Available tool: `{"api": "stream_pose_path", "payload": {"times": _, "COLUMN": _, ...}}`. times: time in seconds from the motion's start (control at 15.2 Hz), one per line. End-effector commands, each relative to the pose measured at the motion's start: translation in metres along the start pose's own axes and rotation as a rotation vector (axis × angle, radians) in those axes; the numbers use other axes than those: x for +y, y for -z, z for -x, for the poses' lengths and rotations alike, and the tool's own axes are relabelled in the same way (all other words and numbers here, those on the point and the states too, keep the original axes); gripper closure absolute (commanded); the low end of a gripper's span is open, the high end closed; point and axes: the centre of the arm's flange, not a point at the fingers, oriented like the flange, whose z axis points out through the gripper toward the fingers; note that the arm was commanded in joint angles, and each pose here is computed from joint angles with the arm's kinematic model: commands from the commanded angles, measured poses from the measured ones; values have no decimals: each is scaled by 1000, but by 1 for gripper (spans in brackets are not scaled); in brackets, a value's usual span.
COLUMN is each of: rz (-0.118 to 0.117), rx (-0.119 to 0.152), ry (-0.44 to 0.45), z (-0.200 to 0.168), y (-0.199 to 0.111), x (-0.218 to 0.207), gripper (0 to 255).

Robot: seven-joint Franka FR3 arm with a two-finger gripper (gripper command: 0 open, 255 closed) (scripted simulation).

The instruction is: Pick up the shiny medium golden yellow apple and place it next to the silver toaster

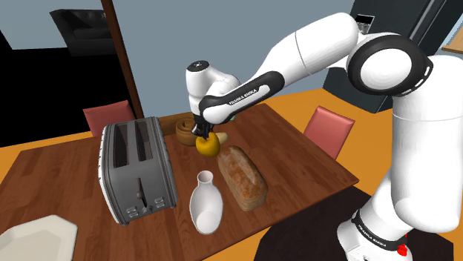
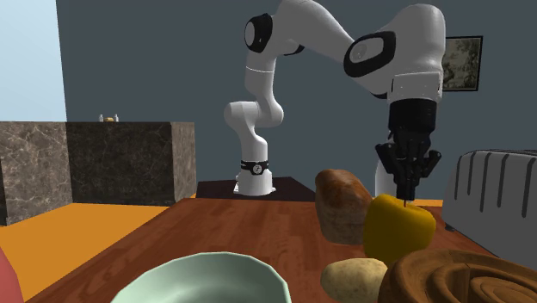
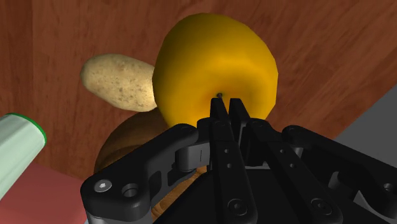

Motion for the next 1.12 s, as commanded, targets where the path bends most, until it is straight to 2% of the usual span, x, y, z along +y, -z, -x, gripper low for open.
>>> {"api": "stream_pose_path", "payload": {"times": 0.0, "rz": 0, "rx": 1, "ry": 0, "z": 1, "y": -2, "x": 0, "gripper": 255}}
{"api": "stream_pose_path", "payload": {"times": 0.4, "rz": 0, "rx": 1, "ry": 0, "z": 1, "y": -2, "x": 0, "gripper": 255}}
{"api": "stream_pose_path", "payload": {"times": 0.46, "rz": 0, "rx": 1, "ry": 0, "z": 1, "y": -2, "x": 0, "gripper": 0}}
{"api": "stream_pose_path", "payload": {"times": 0.79, "rz": 0, "rx": 1, "ry": 0, "z": 1, "y": -2, "x": 0, "gripper": 0}}
{"api": "stream_pose_path", "payload": {"times": 1.06, "rz": 0, "rx": 1, "ry": 0, "z": 1, "y": 48, "x": 0, "gripper": 0}}
